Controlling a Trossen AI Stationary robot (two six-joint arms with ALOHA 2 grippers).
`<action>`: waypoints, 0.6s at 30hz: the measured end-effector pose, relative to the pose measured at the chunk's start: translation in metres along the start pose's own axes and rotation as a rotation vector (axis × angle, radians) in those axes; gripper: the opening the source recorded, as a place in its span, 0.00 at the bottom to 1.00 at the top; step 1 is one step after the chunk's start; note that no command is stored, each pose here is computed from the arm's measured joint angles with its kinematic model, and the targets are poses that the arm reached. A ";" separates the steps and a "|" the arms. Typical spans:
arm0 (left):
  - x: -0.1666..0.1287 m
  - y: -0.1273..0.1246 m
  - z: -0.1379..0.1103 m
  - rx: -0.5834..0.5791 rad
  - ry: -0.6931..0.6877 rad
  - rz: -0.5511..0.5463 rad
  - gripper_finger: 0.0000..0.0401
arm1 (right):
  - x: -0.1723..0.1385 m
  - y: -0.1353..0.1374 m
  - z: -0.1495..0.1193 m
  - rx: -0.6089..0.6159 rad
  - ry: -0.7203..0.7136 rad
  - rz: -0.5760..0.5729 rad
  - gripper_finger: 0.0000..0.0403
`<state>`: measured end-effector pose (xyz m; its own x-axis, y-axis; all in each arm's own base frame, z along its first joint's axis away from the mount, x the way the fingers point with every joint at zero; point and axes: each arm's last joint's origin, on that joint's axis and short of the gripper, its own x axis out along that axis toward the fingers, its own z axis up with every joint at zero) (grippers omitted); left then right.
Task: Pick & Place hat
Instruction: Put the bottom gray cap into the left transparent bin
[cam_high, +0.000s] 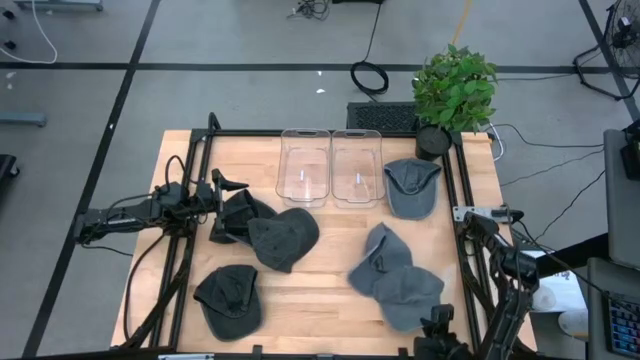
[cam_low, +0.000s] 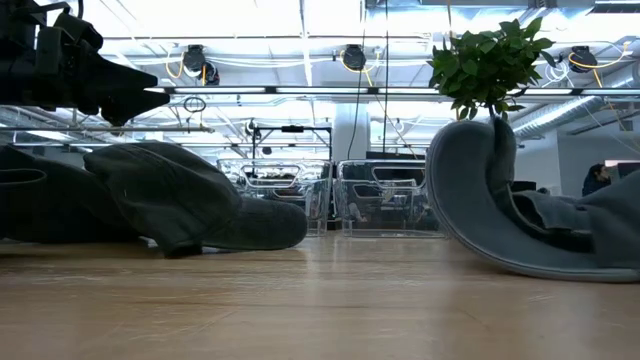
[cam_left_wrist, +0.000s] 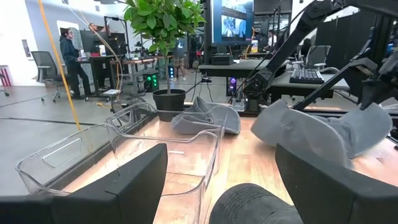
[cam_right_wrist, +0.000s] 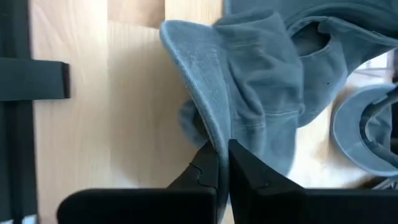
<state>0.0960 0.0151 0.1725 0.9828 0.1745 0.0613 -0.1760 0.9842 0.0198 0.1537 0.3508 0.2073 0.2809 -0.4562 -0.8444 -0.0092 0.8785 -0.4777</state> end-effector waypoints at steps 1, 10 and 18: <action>0.000 0.000 0.000 0.000 0.000 0.000 0.76 | -0.004 -0.004 0.001 -0.001 -0.006 0.013 0.00; 0.000 0.000 0.000 0.000 0.000 0.000 0.76 | -0.027 -0.052 -0.007 0.019 -0.031 0.078 0.00; 0.000 0.000 0.000 0.000 0.000 0.000 0.76 | -0.035 -0.108 -0.018 0.086 -0.039 0.126 0.00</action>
<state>0.0960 0.0151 0.1725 0.9827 0.1745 0.0614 -0.1760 0.9842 0.0198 0.1279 0.2692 0.2846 0.3195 -0.3373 -0.8855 0.0349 0.9380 -0.3447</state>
